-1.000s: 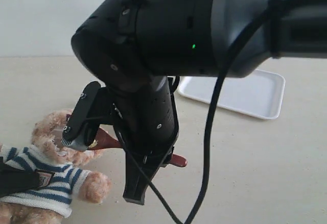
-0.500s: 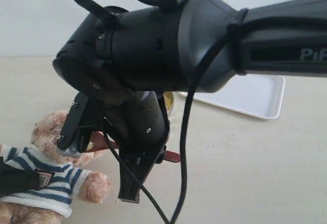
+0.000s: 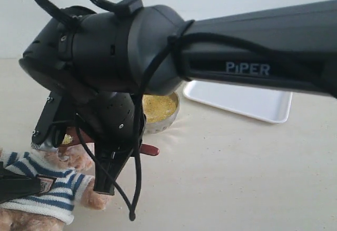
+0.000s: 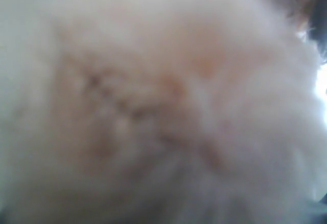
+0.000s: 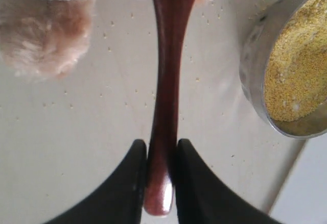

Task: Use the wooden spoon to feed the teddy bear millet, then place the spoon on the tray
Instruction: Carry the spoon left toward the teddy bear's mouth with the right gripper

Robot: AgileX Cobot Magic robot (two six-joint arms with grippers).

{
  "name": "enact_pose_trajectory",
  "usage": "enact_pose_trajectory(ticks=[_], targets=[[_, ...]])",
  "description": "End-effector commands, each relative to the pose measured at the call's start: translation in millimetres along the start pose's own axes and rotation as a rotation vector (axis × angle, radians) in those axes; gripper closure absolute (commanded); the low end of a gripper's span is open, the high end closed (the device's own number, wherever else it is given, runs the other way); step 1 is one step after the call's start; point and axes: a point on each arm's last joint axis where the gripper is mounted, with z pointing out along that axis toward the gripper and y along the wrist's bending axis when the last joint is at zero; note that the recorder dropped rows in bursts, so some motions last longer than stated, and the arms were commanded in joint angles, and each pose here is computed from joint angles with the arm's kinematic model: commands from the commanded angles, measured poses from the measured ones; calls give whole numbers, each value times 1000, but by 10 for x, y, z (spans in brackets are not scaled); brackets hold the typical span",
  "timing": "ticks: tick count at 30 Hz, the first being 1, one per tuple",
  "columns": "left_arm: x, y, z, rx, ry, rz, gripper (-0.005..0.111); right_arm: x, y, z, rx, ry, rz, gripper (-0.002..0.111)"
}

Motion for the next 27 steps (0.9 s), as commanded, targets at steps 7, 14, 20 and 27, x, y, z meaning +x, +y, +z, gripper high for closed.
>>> enact_pose_trajectory(ticks=[7, 14, 20, 27], targets=[[1, -24, -10, 19, -11, -2, 101, -159, 160, 72, 189, 51, -153, 107], [1, -24, -10, 19, -11, -2, 101, -183, 108, 128, 295, 77, -152, 107], [1, -24, -10, 19, -11, -2, 101, -185, 107, 135, 299, 78, -152, 107], [1, -24, -10, 19, -11, -2, 101, -231, 116, 82, 407, 71, -161, 107]])
